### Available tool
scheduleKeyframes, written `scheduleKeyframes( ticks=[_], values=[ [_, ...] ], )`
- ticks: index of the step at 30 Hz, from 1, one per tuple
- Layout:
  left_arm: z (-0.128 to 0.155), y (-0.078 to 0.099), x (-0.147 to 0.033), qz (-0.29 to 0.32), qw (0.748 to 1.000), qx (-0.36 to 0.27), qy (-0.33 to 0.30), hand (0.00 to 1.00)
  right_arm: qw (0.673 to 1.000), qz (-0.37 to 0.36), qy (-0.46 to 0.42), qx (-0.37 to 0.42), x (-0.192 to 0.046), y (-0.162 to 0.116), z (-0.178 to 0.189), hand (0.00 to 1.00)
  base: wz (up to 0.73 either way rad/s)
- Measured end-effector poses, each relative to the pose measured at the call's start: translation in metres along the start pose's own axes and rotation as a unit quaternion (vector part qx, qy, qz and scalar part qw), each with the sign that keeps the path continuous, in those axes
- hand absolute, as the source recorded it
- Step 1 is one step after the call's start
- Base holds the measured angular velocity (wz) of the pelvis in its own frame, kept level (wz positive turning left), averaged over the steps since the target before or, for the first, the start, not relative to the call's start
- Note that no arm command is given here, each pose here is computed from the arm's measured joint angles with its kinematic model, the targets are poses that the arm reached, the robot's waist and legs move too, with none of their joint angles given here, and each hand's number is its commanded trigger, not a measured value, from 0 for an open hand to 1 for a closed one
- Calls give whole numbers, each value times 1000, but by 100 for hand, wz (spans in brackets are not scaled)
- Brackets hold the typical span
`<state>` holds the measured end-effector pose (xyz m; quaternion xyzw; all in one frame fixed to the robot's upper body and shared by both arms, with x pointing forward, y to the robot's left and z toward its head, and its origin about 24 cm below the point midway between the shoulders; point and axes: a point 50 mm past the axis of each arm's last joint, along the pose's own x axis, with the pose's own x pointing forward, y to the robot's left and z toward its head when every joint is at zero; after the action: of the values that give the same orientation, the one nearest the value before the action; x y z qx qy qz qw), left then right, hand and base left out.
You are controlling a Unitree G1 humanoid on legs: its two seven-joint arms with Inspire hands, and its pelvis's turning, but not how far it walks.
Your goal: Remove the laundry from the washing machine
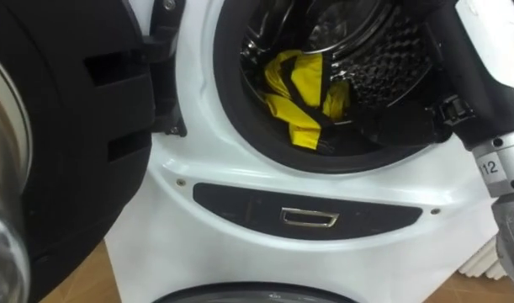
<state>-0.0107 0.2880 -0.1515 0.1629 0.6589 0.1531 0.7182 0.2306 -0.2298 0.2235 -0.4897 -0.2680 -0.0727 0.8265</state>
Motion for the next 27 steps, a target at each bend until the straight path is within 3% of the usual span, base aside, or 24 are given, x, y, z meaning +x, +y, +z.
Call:
scheduleKeyframes(
  ticks=[17,27],
  values=[
    [1,2,0,7,1000,2,-3,0,1000,-1,3,-6,-1,0,-1,0,0],
    [17,0,2,-17,999,24,-22,0,995,85,54,13,-2,25,-17,0,-2]
  ],
)
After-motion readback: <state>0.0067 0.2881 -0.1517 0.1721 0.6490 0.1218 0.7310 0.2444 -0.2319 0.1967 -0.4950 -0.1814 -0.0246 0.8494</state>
